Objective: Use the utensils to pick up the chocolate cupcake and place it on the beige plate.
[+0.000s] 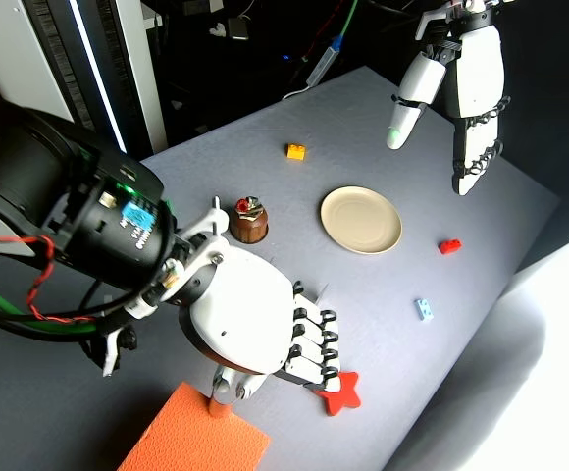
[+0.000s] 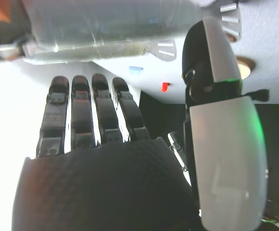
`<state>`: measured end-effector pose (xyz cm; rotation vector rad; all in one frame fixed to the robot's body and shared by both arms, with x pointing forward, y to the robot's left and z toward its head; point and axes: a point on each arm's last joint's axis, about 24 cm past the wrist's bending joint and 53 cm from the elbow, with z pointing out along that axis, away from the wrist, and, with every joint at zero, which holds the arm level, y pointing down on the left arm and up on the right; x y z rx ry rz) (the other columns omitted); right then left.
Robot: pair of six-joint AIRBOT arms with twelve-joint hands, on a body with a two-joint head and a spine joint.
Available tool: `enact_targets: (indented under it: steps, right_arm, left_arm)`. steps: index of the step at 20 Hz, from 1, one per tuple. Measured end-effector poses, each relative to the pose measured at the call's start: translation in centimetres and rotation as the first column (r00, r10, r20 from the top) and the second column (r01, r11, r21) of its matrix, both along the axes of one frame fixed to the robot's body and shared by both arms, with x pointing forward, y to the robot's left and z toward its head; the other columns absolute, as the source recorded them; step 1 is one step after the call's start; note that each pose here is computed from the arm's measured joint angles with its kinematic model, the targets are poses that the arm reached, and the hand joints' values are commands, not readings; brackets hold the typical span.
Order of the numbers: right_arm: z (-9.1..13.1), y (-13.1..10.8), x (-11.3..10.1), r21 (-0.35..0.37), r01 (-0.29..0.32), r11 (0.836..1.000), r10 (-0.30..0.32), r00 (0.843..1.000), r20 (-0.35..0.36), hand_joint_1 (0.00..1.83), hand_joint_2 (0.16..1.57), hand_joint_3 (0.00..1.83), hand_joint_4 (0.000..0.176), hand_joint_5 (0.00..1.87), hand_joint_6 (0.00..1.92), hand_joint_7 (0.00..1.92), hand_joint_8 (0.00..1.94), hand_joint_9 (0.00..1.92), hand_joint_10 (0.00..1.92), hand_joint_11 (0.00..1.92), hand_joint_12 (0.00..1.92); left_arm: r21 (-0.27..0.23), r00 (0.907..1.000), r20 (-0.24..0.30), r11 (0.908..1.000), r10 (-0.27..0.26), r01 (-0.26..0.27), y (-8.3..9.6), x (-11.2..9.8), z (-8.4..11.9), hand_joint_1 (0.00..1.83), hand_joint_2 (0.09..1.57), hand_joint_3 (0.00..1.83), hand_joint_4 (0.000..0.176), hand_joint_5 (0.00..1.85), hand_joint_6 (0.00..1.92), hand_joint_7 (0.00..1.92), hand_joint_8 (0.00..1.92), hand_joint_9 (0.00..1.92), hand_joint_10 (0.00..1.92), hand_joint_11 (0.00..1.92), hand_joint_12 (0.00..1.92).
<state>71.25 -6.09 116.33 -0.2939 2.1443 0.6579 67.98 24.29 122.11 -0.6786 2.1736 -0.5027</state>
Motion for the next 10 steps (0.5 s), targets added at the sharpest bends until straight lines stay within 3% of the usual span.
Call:
enact_targets:
  steps: [7,10]
  right_arm:
    - [-1.9,0.4,0.0,-0.033,0.000,0.999,-0.002,0.999,-0.049,0.82,1.06,0.00,0.000,0.00,0.00,0.00,0.00,0.00,0.00,0.00,0.00]
    - [-2.9,0.5,0.3,-0.045,0.001,0.999,-0.004,0.998,-0.060,0.84,1.07,0.00,0.000,0.00,0.00,0.00,0.00,0.00,0.00,0.00,0.00]
  left_arm:
    - [0.000,1.0000,0.000,1.0000,0.000,0.000,0.0,0.0,0.0,0.22,1.14,0.00,0.000,0.05,0.00,0.08,0.00,0.09,0.00,0.00,0.21]
    - [-0.001,1.0000,0.000,1.0000,-0.008,0.008,-0.3,-0.1,0.0,0.28,1.14,0.00,0.000,0.05,0.01,0.07,0.00,0.09,0.00,0.00,0.17]
